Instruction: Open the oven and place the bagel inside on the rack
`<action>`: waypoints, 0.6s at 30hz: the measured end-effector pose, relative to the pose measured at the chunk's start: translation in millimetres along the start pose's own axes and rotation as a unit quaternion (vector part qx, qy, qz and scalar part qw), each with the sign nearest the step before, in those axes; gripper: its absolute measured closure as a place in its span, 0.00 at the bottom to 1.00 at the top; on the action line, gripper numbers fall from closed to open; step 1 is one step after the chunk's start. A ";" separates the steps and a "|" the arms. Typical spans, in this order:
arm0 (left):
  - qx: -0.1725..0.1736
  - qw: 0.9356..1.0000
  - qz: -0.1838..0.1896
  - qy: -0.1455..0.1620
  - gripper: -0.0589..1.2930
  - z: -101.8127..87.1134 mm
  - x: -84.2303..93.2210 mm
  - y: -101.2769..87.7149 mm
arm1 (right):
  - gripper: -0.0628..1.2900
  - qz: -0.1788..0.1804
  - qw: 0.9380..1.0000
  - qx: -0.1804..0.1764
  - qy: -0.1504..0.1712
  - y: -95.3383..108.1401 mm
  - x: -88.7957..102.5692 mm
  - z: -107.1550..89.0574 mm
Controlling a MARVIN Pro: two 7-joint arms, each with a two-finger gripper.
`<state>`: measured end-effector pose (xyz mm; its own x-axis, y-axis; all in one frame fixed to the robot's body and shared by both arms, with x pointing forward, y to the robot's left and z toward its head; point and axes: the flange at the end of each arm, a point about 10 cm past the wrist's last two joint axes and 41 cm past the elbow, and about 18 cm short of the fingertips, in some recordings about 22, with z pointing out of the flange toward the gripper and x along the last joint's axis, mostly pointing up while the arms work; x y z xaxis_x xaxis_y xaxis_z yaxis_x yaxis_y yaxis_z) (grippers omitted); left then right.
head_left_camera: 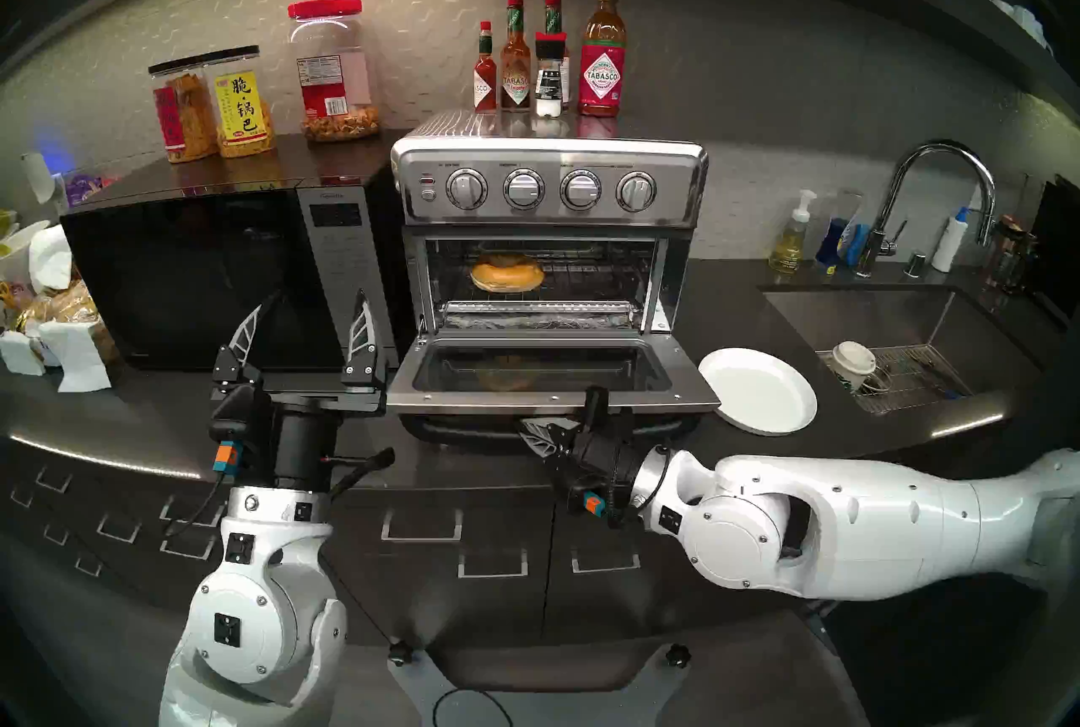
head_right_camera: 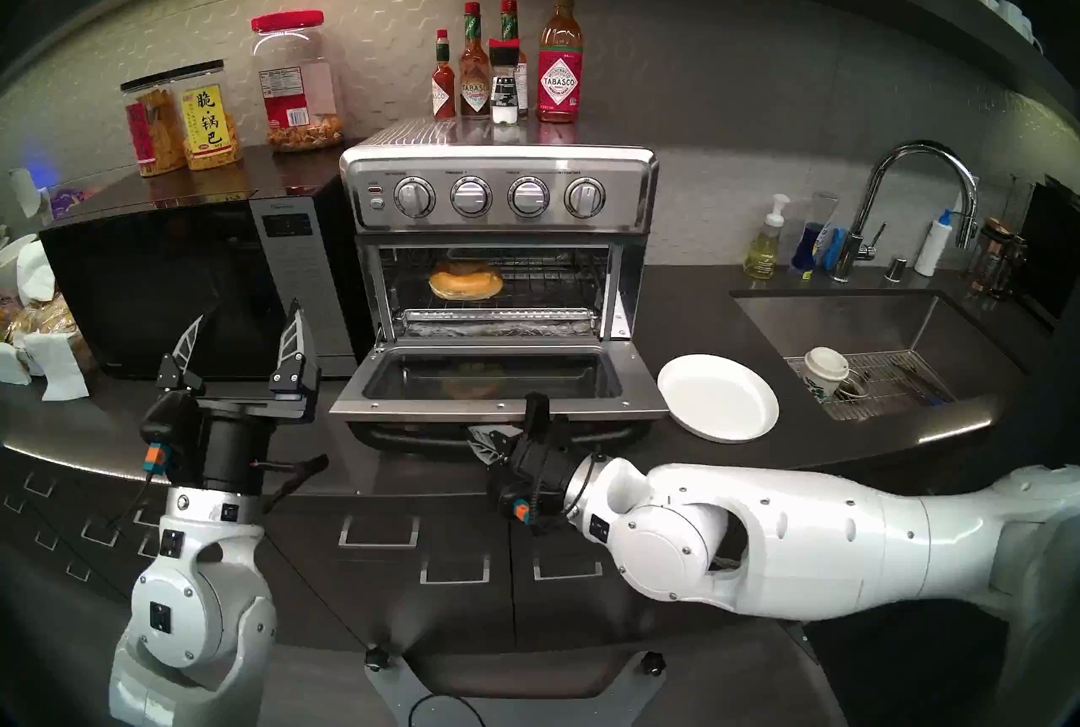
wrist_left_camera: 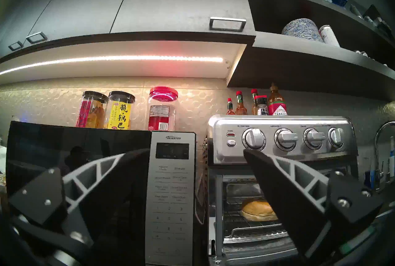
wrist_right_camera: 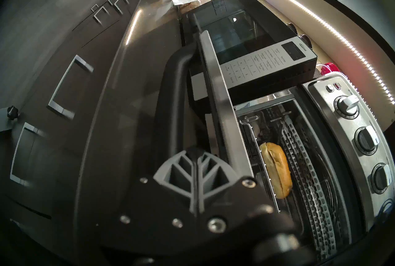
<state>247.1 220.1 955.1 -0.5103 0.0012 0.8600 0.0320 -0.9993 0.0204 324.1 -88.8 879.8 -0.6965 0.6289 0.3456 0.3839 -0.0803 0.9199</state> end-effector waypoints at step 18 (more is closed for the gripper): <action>0.000 1.000 0.000 0.000 0.03 0.0 0.0 0.0 | 0.97 0.000 1.000 0.000 0.000 0.0 0.0 0.0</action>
<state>247.1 220.1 955.1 -0.5103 0.0012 0.8600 0.0320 -0.9993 0.0204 324.1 -88.8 879.8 -0.6965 0.6289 0.3456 0.3839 -0.0803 0.9199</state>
